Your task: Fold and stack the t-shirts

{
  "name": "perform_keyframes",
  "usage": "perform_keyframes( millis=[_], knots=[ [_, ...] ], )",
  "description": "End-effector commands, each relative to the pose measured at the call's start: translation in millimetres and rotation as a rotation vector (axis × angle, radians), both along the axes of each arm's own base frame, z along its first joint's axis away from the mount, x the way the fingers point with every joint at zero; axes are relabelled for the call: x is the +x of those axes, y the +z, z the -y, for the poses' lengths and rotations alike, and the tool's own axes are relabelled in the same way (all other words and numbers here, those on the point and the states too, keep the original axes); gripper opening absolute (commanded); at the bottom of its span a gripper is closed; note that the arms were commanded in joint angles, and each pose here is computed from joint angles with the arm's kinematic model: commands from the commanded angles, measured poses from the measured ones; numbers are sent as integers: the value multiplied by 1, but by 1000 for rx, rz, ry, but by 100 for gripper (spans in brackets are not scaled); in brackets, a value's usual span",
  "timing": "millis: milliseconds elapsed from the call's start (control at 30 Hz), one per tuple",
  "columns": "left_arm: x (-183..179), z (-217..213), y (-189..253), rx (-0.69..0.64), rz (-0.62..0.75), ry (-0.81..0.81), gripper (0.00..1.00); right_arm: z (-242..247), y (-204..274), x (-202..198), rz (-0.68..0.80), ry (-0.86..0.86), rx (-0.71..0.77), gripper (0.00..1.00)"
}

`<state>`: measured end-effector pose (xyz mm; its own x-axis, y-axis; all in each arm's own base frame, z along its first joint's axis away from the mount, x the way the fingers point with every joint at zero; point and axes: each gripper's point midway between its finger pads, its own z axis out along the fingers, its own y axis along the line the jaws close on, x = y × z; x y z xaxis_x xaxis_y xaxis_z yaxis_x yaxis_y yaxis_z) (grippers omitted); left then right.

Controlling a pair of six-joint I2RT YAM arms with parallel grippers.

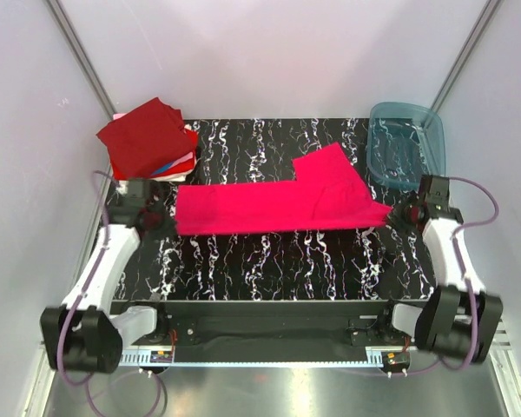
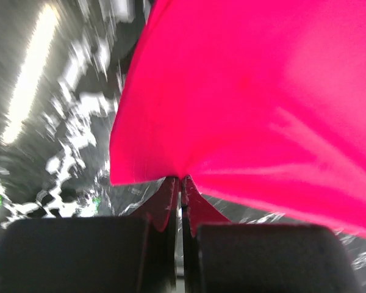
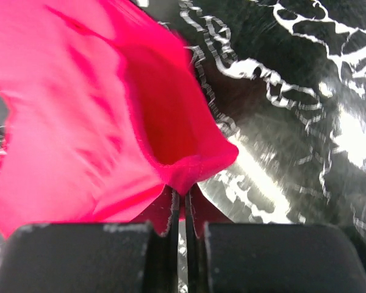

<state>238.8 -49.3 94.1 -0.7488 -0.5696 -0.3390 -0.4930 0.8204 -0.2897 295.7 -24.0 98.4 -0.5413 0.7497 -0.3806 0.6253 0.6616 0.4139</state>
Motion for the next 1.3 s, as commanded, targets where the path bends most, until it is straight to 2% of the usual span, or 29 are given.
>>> perform_keyframes(
  millis=[0,200,300,367,400,433,467,500,533,600,633,733,833,900,933,1000,1033,1067,1100,1133,1167,1233,1267],
  knots=[
    [1,-31,37,75,65,36,0,-2,22,-26,28,-66,6,0],
    [-10,-16,36,-36,69,8,0,-10,5,-62,16,-176,59,0],
    [-20,-10,45,-68,84,-8,0,-16,2,-71,8,-177,80,0],
    [-29,-8,50,-75,91,-16,3,-19,1,-79,-1,-176,89,0],
    [-32,-7,51,-75,93,-21,9,-20,1,-82,-4,-179,91,0],
    [-36,-7,52,-73,88,-32,16,-20,2,-85,-5,-185,88,5],
    [-42,-7,53,-72,81,-38,27,-21,5,-91,-2,-194,87,12],
    [-45,-7,54,-72,75,-44,37,-19,9,-93,11,-214,84,23],
    [-47,-7,56,-68,78,-60,44,-20,16,-97,33,-223,81,49],
    [-52,-7,64,-58,89,-73,54,-13,33,-96,86,-254,54,76],
    [-53,-10,68,-37,96,-79,65,-10,39,-98,99,-270,38,90],
    [-54,-22,92,45,141,-110,74,-10,78,-84,251,-232,20,88],
    [-48,-28,121,119,229,-195,99,-39,111,-51,411,-5,101,80],
    [-39,-27,131,135,283,-231,99,-50,126,-33,429,111,129,80],
    [-34,-22,135,119,310,-262,99,-50,112,-16,357,143,156,80],
    [-29,-16,135,95,320,-288,99,-58,133,10,372,272,127,80],
    [-25,-19,135,110,330,-282,99,-61,113,25,272,300,141,80],
    [-25,-21,129,120,325,-274,99,-67,135,45,302,360,72,80],
    [-24,-23,128,129,332,-267,99,-70,135,56,278,380,51,81],
    [-23,-23,125,135,354,-262,99,-74,115,69,187,402,50,81],
    [-22,-23,125,134,366,-262,99,-72,137,91,222,398,-16,82],
    [-22,-22,127,136,408,-259,99,-69,119,121,165,380,-39,82],
    [-23,-23,121,136,401,-255,99,-63,133,142,197,343,-79,81]
  ],
)
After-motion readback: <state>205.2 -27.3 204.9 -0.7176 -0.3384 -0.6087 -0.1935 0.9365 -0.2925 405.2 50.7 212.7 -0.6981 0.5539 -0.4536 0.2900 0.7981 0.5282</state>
